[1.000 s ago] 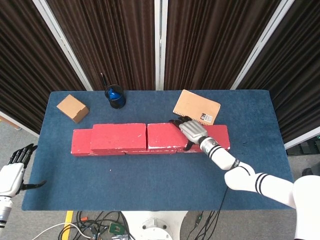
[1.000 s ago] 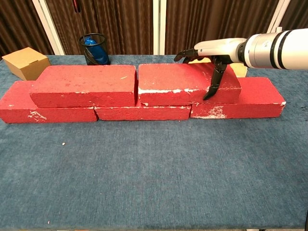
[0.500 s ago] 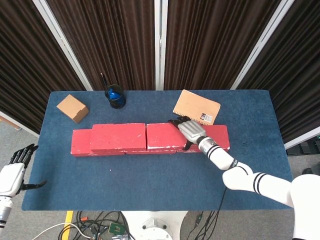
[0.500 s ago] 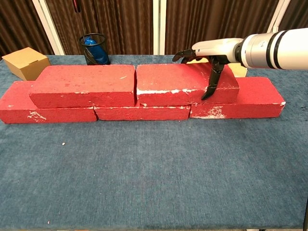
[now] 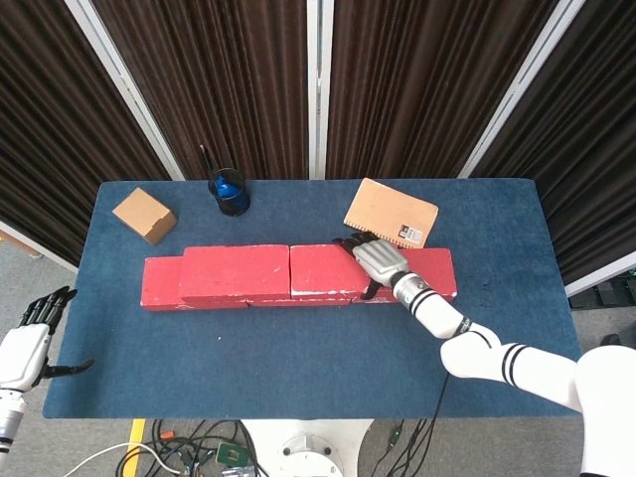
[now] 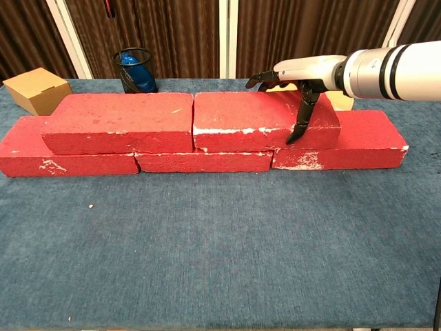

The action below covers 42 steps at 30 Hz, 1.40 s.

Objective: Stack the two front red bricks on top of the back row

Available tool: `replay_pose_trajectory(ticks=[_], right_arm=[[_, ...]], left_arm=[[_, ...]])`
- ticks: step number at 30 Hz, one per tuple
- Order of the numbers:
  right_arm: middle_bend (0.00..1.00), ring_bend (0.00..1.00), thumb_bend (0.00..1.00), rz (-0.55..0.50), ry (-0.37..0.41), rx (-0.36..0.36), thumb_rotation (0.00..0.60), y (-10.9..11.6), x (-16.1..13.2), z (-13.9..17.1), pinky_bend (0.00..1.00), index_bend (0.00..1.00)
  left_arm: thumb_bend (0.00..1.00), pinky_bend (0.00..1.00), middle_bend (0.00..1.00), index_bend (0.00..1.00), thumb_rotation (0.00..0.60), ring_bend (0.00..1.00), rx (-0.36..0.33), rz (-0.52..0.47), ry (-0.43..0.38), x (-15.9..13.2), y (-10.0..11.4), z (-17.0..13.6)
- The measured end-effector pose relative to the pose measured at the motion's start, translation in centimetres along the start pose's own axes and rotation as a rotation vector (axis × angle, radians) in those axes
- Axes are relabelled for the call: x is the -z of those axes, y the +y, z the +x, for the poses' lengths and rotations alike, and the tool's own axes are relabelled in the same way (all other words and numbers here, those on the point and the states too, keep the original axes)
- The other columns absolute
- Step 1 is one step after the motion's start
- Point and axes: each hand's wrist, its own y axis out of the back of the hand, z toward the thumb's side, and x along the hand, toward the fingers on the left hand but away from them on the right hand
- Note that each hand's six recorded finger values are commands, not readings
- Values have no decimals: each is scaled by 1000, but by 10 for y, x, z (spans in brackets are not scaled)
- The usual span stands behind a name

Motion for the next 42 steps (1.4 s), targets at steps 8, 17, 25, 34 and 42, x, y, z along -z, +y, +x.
replay_pose_trajectory(ticks=[8,17,25,34,42], right_arm=[[220,0,0,-1,-2,-6,600,-1,0,-1,0,0],[6,0,0,8,-11,-35,600,-4,2,-1,0,0],[0,0,0,7,-16,-28,600,-3,3,2,0,0],[0,0,0,-13,-5,2,600,6,4,23,0,0],[0,0,0,31,-62,135,600,28,41,92,0,0]], left_arm=[[0,0,0,0,600,0,2,-3,1,1,0,-1],[0,0,0,0,600,0,3,-4,0,1,0,0],[0,0,0,0,600,0,5,-7,3,2,-1,0],[0,0,0,0,600,0,-5,3,-6,-1,2,0],[0,0,0,0,600,0,-57,36,-24,-8,7,1]])
